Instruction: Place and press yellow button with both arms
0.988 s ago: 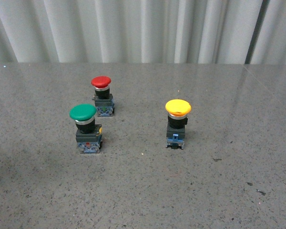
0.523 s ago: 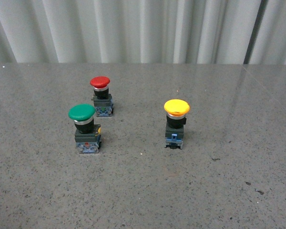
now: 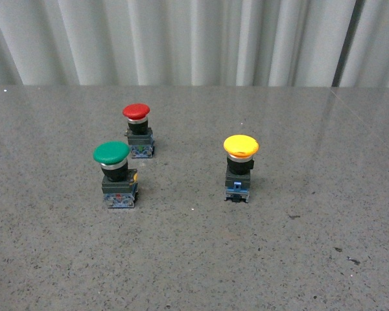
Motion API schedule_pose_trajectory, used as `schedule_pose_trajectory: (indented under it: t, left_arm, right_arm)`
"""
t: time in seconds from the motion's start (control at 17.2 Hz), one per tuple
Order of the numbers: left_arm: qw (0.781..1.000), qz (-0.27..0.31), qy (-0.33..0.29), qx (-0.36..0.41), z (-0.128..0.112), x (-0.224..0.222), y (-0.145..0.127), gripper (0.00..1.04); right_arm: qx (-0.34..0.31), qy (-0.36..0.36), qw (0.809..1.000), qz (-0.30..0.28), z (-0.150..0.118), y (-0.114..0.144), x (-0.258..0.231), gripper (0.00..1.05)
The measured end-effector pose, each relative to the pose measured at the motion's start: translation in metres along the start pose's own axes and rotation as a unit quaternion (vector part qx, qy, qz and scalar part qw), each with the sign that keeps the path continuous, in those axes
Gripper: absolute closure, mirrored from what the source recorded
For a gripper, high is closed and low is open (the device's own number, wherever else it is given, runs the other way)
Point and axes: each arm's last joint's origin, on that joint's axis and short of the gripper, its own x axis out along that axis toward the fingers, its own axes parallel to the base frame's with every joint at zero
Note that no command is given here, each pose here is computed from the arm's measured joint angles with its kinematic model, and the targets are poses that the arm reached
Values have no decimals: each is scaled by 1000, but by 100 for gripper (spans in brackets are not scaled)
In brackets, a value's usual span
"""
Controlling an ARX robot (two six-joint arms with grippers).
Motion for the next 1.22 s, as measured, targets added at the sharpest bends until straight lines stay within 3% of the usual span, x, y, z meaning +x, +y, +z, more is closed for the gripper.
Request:
schedule_pose_trajectory:
  t: [0.52, 0.58, 0.93, 0.99, 1.22]
  left_arm:
    - [1000, 0, 15, 0, -22, -17, 0, 103]
    - [1000, 0, -10, 0, -17, -18, 0, 103]
    - [1000, 1, 3, 0, -20, -18, 0, 103]
    - [1000, 1, 2, -1, -20, -18, 0, 98]
    - [1000, 0, 3, -1, -20, -18, 0, 53]
  right_arm:
    - [0, 0, 1000, 0, 0, 0, 0, 6]
    - [0, 0, 1000, 0, 0, 0, 0, 6]
    - [0, 0, 1000, 0, 0, 0, 0, 6]
    - [0, 0, 1000, 0, 0, 0, 0, 6]
    - [0, 0, 1000, 0, 0, 0, 0, 6]
